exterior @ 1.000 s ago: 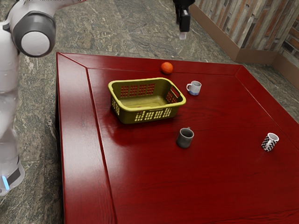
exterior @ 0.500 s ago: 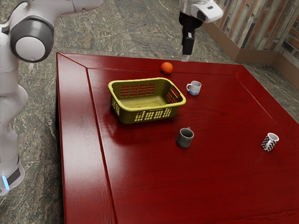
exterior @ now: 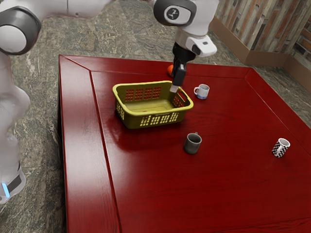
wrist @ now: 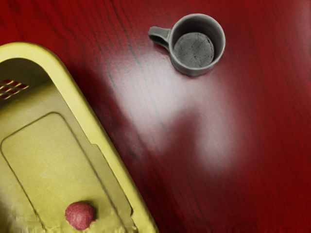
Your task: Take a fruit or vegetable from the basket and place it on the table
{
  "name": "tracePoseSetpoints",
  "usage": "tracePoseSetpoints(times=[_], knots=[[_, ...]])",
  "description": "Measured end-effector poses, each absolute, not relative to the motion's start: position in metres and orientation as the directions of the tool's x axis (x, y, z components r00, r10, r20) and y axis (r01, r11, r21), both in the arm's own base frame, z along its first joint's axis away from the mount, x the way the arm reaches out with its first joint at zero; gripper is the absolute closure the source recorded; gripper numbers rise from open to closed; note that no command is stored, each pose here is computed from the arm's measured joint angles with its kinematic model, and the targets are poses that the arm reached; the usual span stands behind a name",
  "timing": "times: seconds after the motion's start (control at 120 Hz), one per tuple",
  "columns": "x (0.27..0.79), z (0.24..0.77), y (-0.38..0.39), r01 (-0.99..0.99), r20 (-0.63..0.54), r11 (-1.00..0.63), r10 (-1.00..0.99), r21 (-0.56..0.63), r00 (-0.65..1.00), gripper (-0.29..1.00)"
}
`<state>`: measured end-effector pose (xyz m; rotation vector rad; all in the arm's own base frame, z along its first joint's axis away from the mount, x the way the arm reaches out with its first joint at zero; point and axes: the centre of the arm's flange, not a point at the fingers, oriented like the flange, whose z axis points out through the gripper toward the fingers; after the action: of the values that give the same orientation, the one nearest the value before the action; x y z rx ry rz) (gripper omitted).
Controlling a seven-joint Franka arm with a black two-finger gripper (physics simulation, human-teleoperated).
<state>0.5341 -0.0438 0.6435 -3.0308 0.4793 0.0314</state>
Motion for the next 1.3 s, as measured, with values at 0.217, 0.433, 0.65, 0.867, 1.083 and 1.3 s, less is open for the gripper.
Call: tracePoseSetpoints(times=[0.217, 0.433, 0.65, 0.867, 1.083, 1.3], knots=[[0.527, 0.623, 0.014, -0.137, -0.042, -0.986, -0.133, -0.096, 0.990, 0.00], [0.528, 0.592, 0.020, -0.068, -0.076, -0.993, -0.060, -0.101, 0.995, 0.00], [0.526, 0.560, 0.035, 0.001, -0.104, -0.995, 0.011, -0.097, 0.995, 0.00], [0.525, 0.536, 0.047, 0.055, -0.106, -0.995, 0.064, -0.085, 0.992, 0.00], [0.523, 0.521, 0.054, 0.091, -0.100, -0.993, 0.099, -0.075, 0.990, 0.00], [0.520, 0.499, 0.070, 0.132, -0.095, -0.989, 0.138, -0.070, 0.986, 0.00]])
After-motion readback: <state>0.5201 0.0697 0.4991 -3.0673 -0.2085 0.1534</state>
